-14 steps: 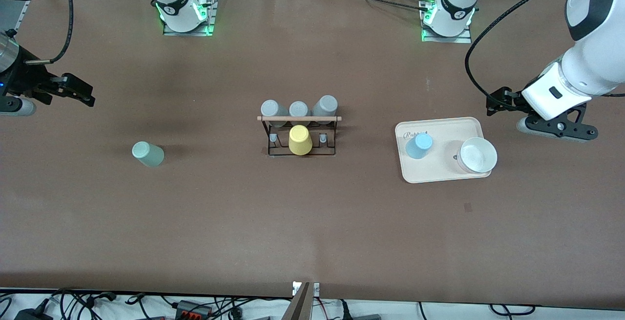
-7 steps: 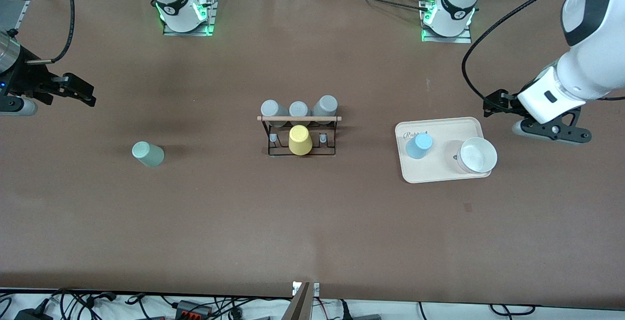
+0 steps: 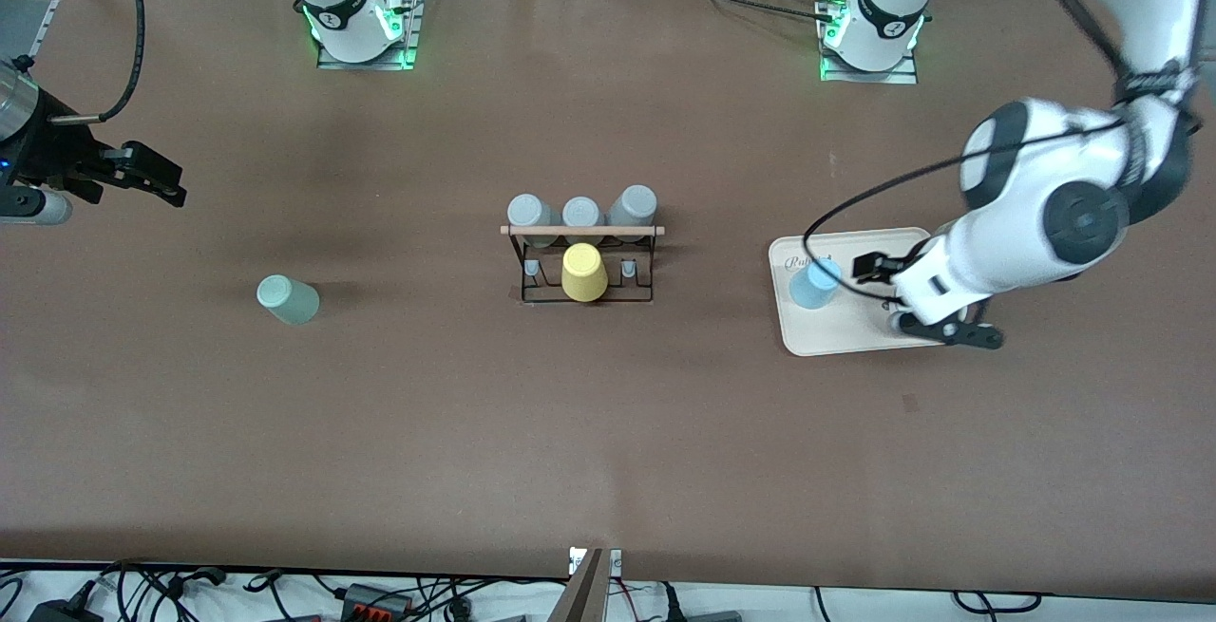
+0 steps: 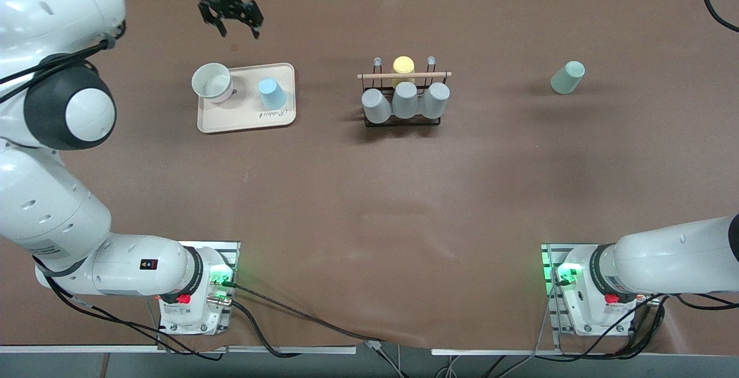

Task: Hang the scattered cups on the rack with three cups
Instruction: 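Reach the left gripper down and grasp the light blue cup on the tray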

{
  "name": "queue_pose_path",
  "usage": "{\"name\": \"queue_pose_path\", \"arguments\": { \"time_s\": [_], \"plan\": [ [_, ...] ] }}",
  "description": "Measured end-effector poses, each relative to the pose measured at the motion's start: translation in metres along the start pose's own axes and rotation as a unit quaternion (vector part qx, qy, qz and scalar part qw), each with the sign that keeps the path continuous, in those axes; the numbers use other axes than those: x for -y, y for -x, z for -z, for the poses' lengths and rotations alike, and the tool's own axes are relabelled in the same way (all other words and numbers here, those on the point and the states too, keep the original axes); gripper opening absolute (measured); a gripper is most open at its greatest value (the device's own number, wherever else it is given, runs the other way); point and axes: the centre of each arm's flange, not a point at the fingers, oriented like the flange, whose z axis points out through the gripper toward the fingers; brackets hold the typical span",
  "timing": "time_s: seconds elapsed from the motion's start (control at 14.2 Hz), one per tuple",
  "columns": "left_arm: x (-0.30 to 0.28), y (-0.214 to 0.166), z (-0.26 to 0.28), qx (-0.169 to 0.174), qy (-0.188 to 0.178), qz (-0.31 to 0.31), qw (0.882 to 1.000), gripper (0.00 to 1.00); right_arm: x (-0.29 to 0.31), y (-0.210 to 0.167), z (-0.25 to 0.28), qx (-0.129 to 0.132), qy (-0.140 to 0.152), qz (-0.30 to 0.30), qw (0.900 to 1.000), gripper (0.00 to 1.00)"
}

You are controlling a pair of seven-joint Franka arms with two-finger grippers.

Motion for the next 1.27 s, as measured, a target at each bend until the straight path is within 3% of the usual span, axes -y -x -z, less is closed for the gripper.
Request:
{"name": "queue_pose_path", "arguments": {
  "time_s": [0.35,0.85,1.27],
  "plan": [
    [-0.013,0.014,-0.089,0.002,0.002,-0.006,1.0,1.0,0.0,0.0,0.0,0.0,0.0,0.0,1.0,1.0],
    [-0.04,0.026,-0.122,0.03,-0.003,-0.003,1.0,1.0,0.0,0.0,0.0,0.001,0.0,0.0,1.0,1.0],
    [-0.026,0.024,-0.142,0.042,0.0,0.011,0.999,1.0,0.0,0.001,-0.001,0.004,0.0,0.0,1.0,1.0]
  ]
}}
